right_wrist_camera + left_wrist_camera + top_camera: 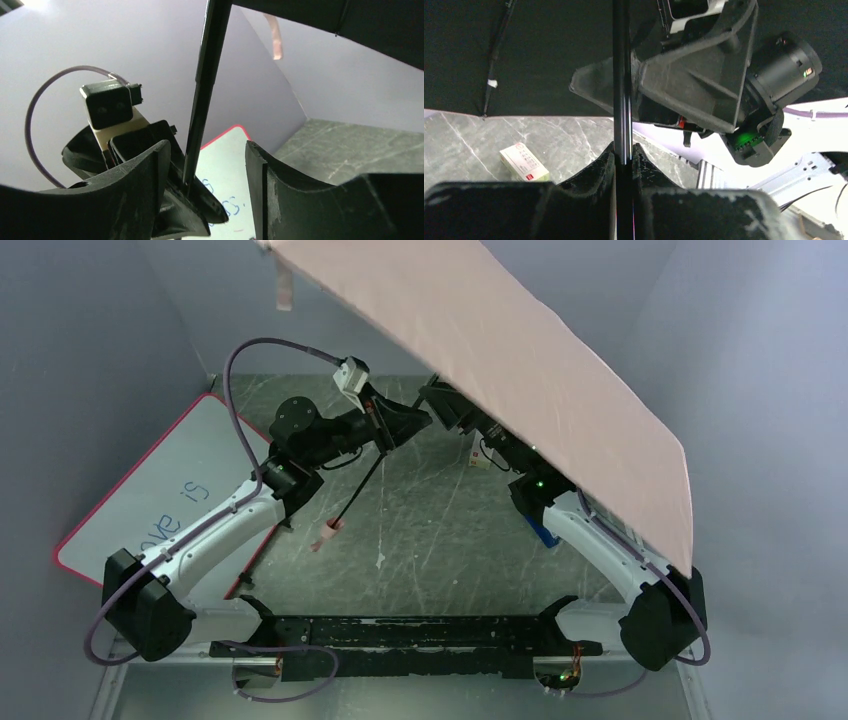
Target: Put away the umbrella
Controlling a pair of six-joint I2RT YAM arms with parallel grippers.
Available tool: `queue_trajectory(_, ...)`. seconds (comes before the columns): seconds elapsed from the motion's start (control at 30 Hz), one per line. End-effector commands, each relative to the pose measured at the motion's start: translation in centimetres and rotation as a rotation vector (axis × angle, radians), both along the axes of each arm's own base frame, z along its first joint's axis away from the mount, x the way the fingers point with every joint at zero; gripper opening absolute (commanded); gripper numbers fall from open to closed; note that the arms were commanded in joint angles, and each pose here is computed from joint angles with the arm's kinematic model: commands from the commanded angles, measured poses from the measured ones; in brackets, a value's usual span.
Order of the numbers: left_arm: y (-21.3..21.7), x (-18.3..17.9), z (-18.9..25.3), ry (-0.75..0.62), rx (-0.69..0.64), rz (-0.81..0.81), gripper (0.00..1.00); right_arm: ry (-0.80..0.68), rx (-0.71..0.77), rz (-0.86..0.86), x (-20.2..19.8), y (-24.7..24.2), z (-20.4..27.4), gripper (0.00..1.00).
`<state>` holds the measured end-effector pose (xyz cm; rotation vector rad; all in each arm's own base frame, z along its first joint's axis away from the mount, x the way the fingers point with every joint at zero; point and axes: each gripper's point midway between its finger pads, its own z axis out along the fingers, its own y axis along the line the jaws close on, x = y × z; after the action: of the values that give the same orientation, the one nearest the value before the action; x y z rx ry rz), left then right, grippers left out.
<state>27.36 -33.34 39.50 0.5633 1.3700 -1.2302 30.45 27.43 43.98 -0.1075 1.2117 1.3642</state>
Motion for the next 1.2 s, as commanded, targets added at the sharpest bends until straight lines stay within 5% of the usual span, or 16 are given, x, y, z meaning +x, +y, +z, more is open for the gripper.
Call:
queue_trajectory(0.0,1.5,1.0,2.5,0.019,-0.136,0.046,0.05,-0.005,-0.013,-0.054,0.2,-0.7,-0.5,0.6)
queue_trajectory(0.6,3.4,1.9,2.9,0.012,-0.192,0.133,0.05,0.085,0.228,-0.289,3.0,-5.3,1.4,0.63)
queue_trajectory(1.17,2.6,1.2,2.8,-0.005,-0.177,0.08,0.05,0.102,0.393,-0.332,8.2,-4.4,4.4,0.73)
